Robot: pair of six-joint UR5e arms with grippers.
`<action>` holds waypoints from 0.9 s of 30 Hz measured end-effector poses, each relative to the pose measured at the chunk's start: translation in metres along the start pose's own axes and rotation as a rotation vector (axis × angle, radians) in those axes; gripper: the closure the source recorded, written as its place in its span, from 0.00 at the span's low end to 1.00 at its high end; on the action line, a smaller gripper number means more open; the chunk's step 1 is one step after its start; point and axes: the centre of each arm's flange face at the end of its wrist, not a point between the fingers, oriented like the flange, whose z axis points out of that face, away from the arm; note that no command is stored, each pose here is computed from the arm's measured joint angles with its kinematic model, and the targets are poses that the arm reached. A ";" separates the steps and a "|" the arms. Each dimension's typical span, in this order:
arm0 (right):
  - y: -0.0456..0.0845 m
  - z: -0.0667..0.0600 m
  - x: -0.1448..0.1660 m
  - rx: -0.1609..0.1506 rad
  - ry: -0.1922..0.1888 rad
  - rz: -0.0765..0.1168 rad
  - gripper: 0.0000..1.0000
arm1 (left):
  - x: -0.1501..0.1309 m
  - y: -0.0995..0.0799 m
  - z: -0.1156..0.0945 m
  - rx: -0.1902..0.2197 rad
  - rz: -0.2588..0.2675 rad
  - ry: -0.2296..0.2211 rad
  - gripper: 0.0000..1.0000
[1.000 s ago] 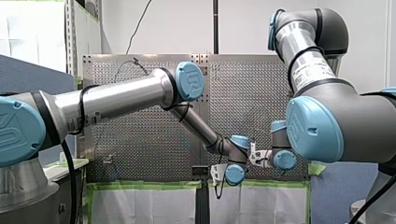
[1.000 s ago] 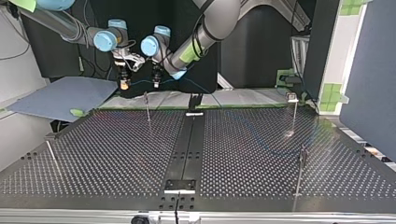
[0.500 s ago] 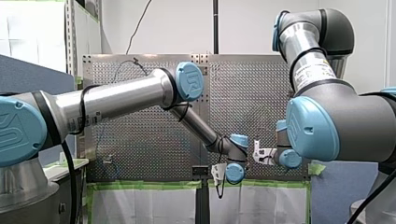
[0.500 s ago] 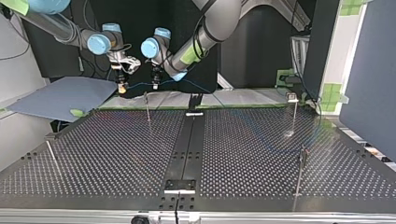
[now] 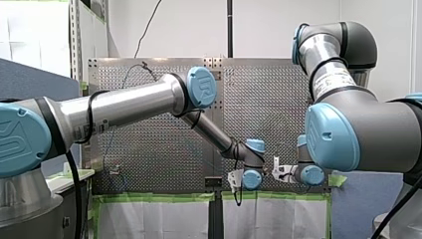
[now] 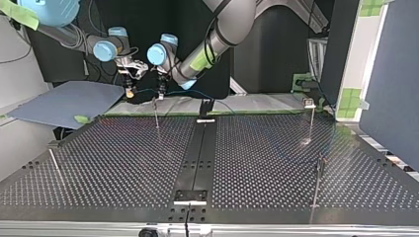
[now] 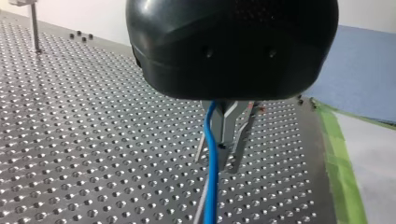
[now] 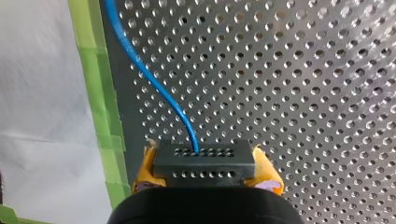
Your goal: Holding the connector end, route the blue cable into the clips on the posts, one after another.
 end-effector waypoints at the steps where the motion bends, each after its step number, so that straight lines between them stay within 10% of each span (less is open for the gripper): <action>1: 0.002 0.003 0.002 -0.002 0.000 -0.005 1.00 | -0.001 0.001 0.001 -0.002 0.000 0.000 1.00; 27: 0.019 0.035 0.030 0.036 0.011 0.026 1.00 | 0.018 0.038 0.019 -0.007 0.022 0.056 1.00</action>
